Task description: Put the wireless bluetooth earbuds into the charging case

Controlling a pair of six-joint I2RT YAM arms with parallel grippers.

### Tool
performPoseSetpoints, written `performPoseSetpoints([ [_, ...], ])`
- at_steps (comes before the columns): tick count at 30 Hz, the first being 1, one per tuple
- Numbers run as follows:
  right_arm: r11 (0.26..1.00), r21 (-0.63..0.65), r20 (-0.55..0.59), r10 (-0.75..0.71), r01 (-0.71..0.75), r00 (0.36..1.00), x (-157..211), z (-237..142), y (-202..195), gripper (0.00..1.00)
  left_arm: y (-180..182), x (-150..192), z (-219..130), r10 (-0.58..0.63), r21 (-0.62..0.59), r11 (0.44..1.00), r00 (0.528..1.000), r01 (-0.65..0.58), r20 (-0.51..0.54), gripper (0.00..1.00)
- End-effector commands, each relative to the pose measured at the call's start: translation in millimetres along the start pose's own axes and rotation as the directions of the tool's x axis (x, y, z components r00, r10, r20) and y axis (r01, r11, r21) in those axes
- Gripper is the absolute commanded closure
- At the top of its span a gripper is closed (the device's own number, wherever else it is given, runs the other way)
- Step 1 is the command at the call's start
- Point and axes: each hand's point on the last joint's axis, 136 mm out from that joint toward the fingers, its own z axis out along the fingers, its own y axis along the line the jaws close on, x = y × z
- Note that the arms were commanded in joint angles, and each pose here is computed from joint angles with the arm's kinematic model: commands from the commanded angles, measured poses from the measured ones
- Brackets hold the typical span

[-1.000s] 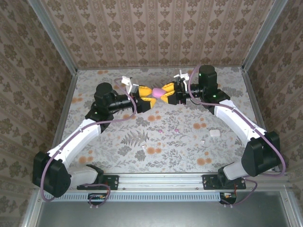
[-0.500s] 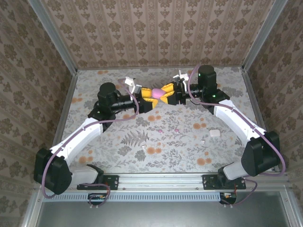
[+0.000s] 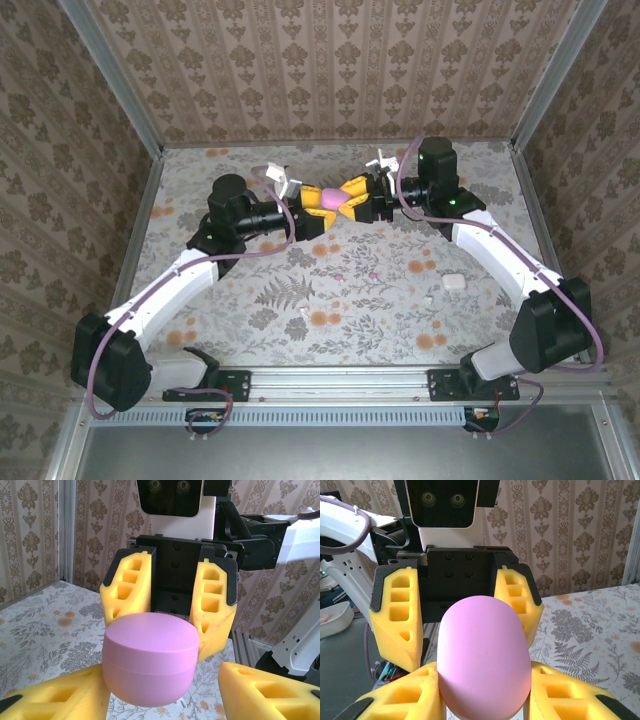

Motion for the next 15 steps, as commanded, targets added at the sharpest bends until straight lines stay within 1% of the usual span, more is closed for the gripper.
performPoseSetpoints([
  [1, 0.999, -0.028, 0.008, -0.037, 0.037, 0.999, -9.3, 0.6, 7.9, 0.63, -9.2, -16.0, 2.6, 0.051, 0.031, 0.998, 0.998, -0.052, 0.024, 0.42],
  [9, 0.999, -0.032, 0.005, -0.041, 0.042, 0.999, -8.4, 1.1, 8.1, 0.63, -8.7, -15.6, 3.6, 0.050, 0.029, 0.998, 0.999, -0.051, 0.021, 0.41],
  [15, 0.999, -0.039, 0.002, -0.036, 0.036, 0.999, -8.5, 0.9, 9.4, 0.63, -7.8, -14.4, 3.8, 0.054, 0.024, 0.998, 0.998, -0.055, 0.017, 0.39],
])
